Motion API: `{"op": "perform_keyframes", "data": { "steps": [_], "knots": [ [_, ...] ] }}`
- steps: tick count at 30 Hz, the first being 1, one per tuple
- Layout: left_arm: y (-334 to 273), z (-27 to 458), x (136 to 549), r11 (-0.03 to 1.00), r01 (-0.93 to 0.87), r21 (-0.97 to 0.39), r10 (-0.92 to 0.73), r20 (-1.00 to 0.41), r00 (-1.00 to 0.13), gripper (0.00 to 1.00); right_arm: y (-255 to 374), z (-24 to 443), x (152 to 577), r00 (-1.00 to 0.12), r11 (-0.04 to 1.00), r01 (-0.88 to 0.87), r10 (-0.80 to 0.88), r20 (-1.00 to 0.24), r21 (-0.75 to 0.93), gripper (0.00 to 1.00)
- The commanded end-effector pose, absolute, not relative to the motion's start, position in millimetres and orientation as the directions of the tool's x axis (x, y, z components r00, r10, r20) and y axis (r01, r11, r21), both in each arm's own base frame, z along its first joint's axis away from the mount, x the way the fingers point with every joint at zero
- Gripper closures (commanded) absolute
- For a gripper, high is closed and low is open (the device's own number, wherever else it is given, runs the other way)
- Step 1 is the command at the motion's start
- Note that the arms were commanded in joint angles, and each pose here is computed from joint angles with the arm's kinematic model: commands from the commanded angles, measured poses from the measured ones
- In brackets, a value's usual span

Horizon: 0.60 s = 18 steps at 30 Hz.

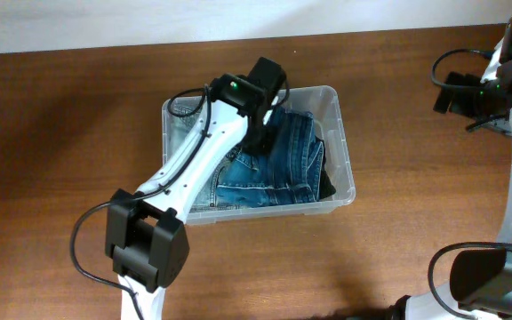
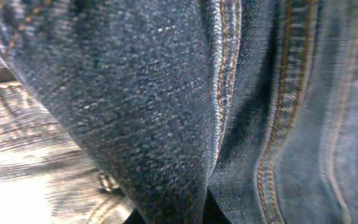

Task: Pack container
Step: 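Press the dark blue jeans down into the container with the left gripper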

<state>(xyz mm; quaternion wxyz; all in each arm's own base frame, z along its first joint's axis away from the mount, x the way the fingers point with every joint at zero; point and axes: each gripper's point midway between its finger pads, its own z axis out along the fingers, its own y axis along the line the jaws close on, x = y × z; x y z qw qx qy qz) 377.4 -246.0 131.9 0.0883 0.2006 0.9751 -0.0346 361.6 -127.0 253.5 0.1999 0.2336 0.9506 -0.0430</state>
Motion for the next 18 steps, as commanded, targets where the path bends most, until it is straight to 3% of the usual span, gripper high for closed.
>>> {"op": "perform_keyframes", "data": {
  "steps": [1, 10, 18],
  "knots": [
    [-290.8, 158.4, 361.8, 0.851, 0.449, -0.272, 0.401, -0.215, -0.890, 1.00, -129.3, 256.3, 361.7, -0.803, 0.882, 0.472, 0.434, -0.409, 0.008, 0.01],
    [-323.4, 200.7, 363.1, 0.753, 0.502, -0.425, 0.380, -0.343, -0.859, 0.99, -129.3, 256.3, 361.8, -0.803, 0.882, 0.471, 0.433, -0.409, 0.008, 0.01],
    [-309.9, 198.2, 380.5, 0.852, 0.338, -0.399, 0.217, -0.319, -0.923, 0.99, -129.3, 256.3, 361.8, -0.803, 0.882, 0.471, 0.433, -0.409, 0.008, 0.01]
  ]
}}
